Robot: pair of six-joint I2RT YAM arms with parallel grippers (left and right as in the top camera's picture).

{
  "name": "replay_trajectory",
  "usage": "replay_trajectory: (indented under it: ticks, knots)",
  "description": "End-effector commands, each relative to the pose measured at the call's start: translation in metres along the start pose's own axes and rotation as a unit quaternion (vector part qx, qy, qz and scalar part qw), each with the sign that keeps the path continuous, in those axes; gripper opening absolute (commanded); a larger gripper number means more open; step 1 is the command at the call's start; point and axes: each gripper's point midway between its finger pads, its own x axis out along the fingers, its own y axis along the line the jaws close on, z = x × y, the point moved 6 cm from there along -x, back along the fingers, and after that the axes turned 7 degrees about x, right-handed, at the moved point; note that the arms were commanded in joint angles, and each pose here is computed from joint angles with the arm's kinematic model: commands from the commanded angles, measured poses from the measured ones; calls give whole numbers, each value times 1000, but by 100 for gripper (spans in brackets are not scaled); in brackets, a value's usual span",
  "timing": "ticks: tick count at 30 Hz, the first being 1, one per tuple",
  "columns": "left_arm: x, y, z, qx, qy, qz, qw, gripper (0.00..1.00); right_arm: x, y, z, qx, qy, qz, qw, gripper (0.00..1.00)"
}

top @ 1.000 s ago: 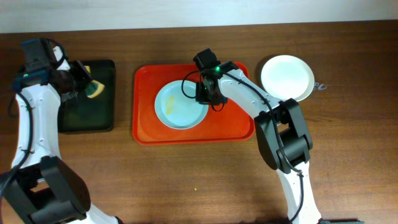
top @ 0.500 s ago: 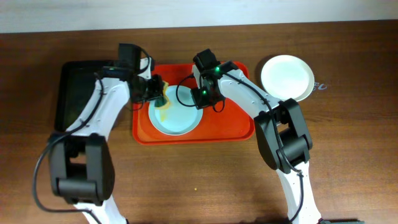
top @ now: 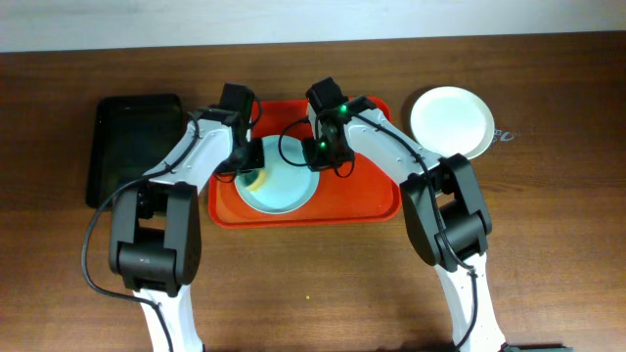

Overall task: Clean dirty plates on tray and stack at the side
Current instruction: 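Scrub the blue plate with the left-held sponge while the right gripper holds it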

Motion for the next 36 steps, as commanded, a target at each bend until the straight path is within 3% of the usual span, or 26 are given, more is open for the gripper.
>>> replay_trajectory:
  ticks: [1,4,7,11,16,20,23,25,29,32,34,36]
  knots:
    - [-19,31,16,-28,-23,107,994,0,17,-15,-8,16,23,-19,999,15]
    - [-33,1,26,-27,-30,-24,999,0,17,-15,-8,16,23,-19,999,16]
    - [-39,-37,19,-18,0,-184,983,0,17,-15,-7,15,20,-18,1000,17]
    - [-21,-51,1,7,23,-137,990,0,18,-14,-6,14,17,-16,1000,17]
    - [-1,-21,-8,4,17,-2,1000,0,18,-14,-6,14,17,-17,1000,17]
    - [18,-12,-20,-7,14,33,999,0,18,-14,-6,14,17,-17,1000,17]
    - [12,17,-18,-4,2,150,989,0,18,-14,-6,14,18,-17,1000,17]
    - [-2,28,-10,-13,0,171,985,0,18,-14,-6,14,18,-17,1000,18]
    - [-48,31,16,-45,-49,142,988,0,18,-15,-7,15,18,-17,1000,18]
    - [-71,-15,19,-40,-54,-68,995,0,19,-15,-7,14,18,-17,1000,18]
    - [-61,-29,12,-33,-30,-115,992,0,19,-15,-6,14,16,-16,1000,18]
    - [-45,-37,3,-26,-5,-117,993,0,19,-15,-6,14,16,-16,1000,18]
